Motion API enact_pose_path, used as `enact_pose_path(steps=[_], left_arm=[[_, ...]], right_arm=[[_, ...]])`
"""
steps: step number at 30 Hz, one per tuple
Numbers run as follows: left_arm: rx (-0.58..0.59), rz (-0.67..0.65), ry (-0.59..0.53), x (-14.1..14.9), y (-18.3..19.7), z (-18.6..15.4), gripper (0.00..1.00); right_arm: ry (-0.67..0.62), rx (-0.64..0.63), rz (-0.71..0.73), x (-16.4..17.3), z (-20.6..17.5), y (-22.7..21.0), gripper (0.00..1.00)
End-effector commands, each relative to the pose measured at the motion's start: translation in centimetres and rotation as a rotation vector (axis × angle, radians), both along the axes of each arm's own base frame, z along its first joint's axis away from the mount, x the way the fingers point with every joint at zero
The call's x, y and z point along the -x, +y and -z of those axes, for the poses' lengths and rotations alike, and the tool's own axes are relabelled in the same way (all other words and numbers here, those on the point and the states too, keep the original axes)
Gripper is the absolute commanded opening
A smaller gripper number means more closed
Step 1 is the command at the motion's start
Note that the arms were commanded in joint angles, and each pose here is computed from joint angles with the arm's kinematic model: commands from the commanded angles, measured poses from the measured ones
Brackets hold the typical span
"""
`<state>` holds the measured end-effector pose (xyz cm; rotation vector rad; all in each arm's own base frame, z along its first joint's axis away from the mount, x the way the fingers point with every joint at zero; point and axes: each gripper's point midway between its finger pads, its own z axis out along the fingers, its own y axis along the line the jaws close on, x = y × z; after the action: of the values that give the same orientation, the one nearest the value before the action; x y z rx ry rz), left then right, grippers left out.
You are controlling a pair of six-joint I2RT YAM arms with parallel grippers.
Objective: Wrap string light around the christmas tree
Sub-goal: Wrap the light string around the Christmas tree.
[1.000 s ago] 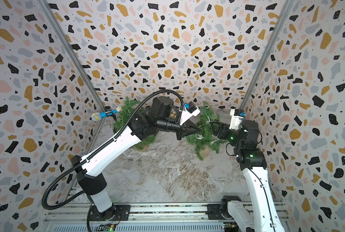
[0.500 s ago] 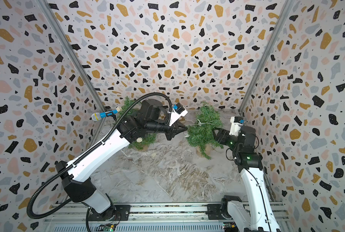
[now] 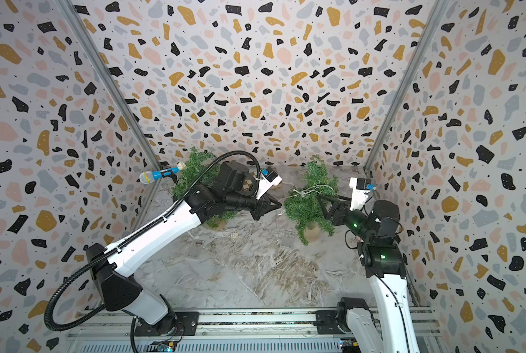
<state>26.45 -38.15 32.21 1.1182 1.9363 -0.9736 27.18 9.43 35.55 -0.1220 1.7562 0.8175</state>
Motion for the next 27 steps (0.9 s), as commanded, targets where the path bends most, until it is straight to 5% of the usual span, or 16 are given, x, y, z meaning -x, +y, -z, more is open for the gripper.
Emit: enact_pose_path(steps=[1,4,9,15,20,27], left_arm=[[0.034,0.013,0.013,0.6,0.0,0.0,0.0],[-0.003,-0.012,0.063,0.3,0.0,2.2,0.0],[-0.028,-0.008,0.132,0.4,-0.4,4.1,0.0],[-0.076,-0.08,0.13,-0.8,0.4,5.9,0.0],[-0.094,-0.091,0.166,-1.1,0.3,6.9,0.0],[-0.266,-0.256,0.234,-2.5,5.4,11.3,0.0]], right_arm=[[-0.08,-0.01,-0.069,1.3,-2.6,1.1,0.75],[-0.088,-0.02,-0.05,1.4,-3.4,0.8,0.76],[0.163,0.075,0.358,-1.1,1.4,-5.9,0.73],[0.143,-0.054,0.161,0.0,2.9,-2.7,0.74],[0.206,0.008,0.236,0.5,4.9,-4.0,0.75],[0.121,0.016,0.239,-0.6,0.1,-4.2,0.75]])
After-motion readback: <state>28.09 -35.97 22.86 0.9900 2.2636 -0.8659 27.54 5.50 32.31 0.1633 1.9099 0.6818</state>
